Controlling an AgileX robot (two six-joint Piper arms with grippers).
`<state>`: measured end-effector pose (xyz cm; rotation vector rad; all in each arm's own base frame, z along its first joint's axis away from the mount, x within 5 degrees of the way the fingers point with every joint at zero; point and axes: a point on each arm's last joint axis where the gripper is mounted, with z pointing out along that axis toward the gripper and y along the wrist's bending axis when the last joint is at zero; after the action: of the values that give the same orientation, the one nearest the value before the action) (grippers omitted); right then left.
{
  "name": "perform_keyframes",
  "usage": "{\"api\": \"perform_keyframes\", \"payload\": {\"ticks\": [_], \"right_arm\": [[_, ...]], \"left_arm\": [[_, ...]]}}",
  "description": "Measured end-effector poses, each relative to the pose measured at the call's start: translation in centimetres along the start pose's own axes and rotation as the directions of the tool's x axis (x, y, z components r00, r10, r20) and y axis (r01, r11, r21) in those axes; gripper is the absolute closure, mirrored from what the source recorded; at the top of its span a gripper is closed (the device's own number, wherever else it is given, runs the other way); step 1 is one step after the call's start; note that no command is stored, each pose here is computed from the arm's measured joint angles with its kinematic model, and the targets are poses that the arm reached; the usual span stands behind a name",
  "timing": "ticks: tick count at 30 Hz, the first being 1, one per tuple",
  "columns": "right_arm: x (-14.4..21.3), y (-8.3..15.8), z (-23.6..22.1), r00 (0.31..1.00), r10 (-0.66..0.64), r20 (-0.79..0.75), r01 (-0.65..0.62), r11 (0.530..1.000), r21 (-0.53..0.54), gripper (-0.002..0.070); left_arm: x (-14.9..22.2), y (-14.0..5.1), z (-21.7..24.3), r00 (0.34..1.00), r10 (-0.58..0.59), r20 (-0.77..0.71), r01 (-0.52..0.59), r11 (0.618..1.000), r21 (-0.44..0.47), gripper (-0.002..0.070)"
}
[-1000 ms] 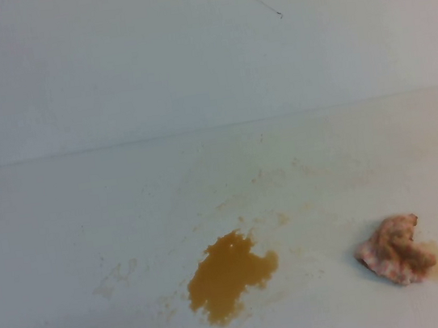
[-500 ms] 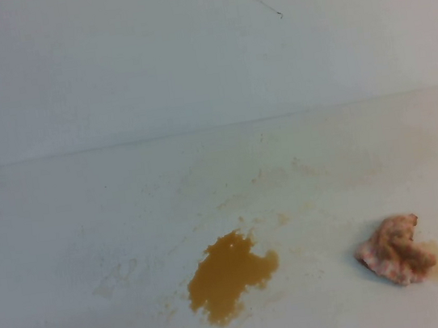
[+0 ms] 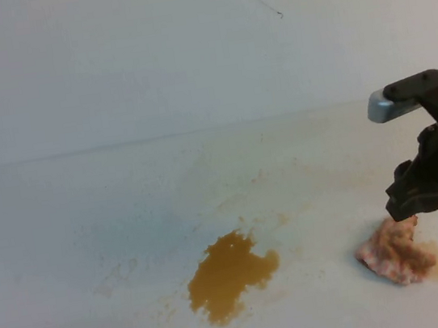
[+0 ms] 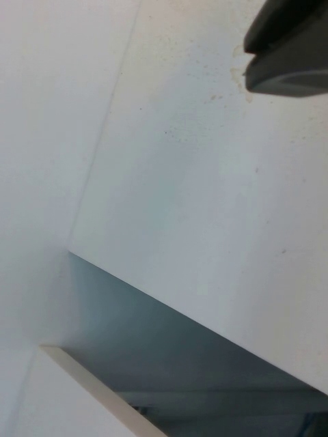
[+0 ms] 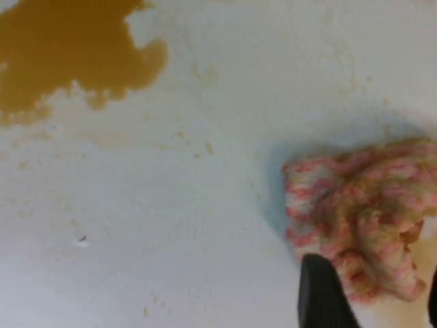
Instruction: Wipe the table
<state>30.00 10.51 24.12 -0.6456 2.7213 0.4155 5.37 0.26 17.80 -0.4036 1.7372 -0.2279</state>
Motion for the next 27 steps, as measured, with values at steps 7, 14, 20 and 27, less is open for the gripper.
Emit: {"api": "perform_keyframes", "payload": {"ticks": [7,14,20,27], "right_arm": [[-0.8,-1.5,4.2,0.991,0.051,-0.120,-0.047,0.998,0.036,0.0348],[-0.6,-2.5,7.7,0.974,0.076,-0.215,-0.071,0.997,0.029,0.0350],[-0.5,-2.9,9.0,0.965,0.079,-0.249,-0.074,0.997,0.030,0.0472],[-0.8,-3.0,8.8,0.964,0.053,-0.261,-0.048,0.999,0.025,0.0649]], "left_arm": [[0.0,0.0,0.0,1.000,0.000,0.000,0.000,1.000,0.000,0.0675],[0.0,0.0,0.0,1.000,0.000,0.000,0.000,1.000,0.000,0.0675],[0.0,0.0,0.0,1.000,0.000,0.000,0.000,1.000,0.000,0.0675],[0.0,0.0,0.0,1.000,0.000,0.000,0.000,1.000,0.000,0.0675]]}}
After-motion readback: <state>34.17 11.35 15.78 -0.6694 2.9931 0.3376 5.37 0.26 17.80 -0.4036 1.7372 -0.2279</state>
